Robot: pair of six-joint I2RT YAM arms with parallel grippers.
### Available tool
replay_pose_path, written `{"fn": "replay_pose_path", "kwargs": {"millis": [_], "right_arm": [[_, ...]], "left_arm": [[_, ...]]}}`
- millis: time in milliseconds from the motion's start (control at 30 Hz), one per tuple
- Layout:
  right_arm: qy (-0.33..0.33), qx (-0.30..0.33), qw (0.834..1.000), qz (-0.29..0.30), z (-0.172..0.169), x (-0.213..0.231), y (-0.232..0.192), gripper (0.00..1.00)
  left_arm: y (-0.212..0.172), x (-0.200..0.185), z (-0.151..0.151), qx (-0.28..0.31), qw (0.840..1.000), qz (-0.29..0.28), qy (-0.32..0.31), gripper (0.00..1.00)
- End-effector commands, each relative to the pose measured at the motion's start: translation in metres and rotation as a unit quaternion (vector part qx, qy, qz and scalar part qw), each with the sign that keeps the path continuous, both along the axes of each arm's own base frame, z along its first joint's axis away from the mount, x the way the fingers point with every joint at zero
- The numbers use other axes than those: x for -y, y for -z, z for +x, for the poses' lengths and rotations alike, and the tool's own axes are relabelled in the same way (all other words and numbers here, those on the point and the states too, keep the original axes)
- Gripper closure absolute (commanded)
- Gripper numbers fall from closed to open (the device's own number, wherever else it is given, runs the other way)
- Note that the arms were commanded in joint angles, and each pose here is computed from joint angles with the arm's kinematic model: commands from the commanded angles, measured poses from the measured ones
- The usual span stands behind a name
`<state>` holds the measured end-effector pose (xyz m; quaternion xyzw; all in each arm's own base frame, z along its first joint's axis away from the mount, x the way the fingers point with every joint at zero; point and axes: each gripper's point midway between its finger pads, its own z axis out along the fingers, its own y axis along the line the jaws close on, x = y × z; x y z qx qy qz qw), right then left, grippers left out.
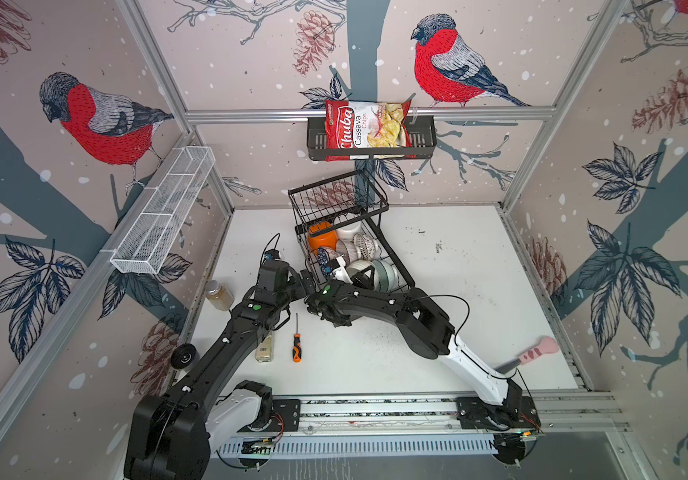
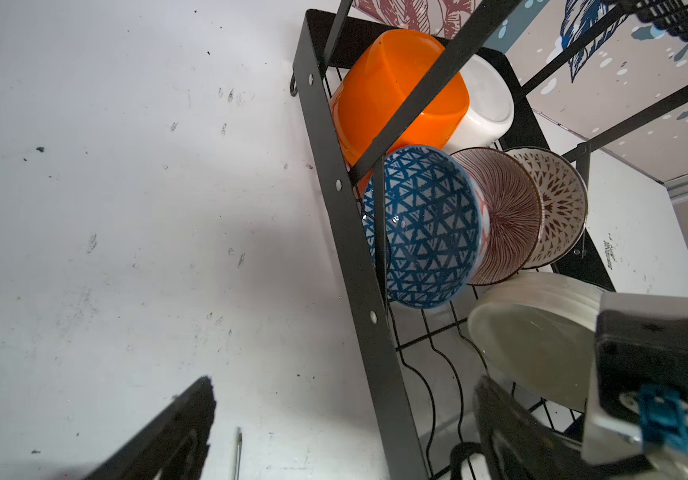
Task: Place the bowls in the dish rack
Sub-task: 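Lower the cream bowl into the slot beside the teal bowl with the right gripper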
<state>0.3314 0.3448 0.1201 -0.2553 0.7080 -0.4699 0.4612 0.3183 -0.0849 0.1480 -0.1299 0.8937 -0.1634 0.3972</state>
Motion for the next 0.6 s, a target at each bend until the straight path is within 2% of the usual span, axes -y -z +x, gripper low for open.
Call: {"fn": "replay_pose_path", "kwargs": {"millis": [0,233,467,567], "right_arm": [[0.042,-0.137,0.989,0.047,-0.027,0.007,0.063,1.00],[0.064,-0.174,0.981,0.064,-0.042,0.017,0.077,1.00],[0.078,-0.190,0.974,0.092,-0.044,0.013,0.084,0.86],[0.084,-0.195,0.972,0.106,-0.042,0.011,0.085,0.86]], "left_arm": [[-0.006,0.004,0.001,0.007,1.000,-0.007,0.011,0.04],[-0.008,0.004,0.000,0.009,1.000,-0.008,0.010,0.04],[-0.008,0.006,-0.001,0.012,1.000,-0.012,0.014,0.04],[-0.008,0.005,-0.002,0.012,1.000,-0.012,0.014,0.04]]}}
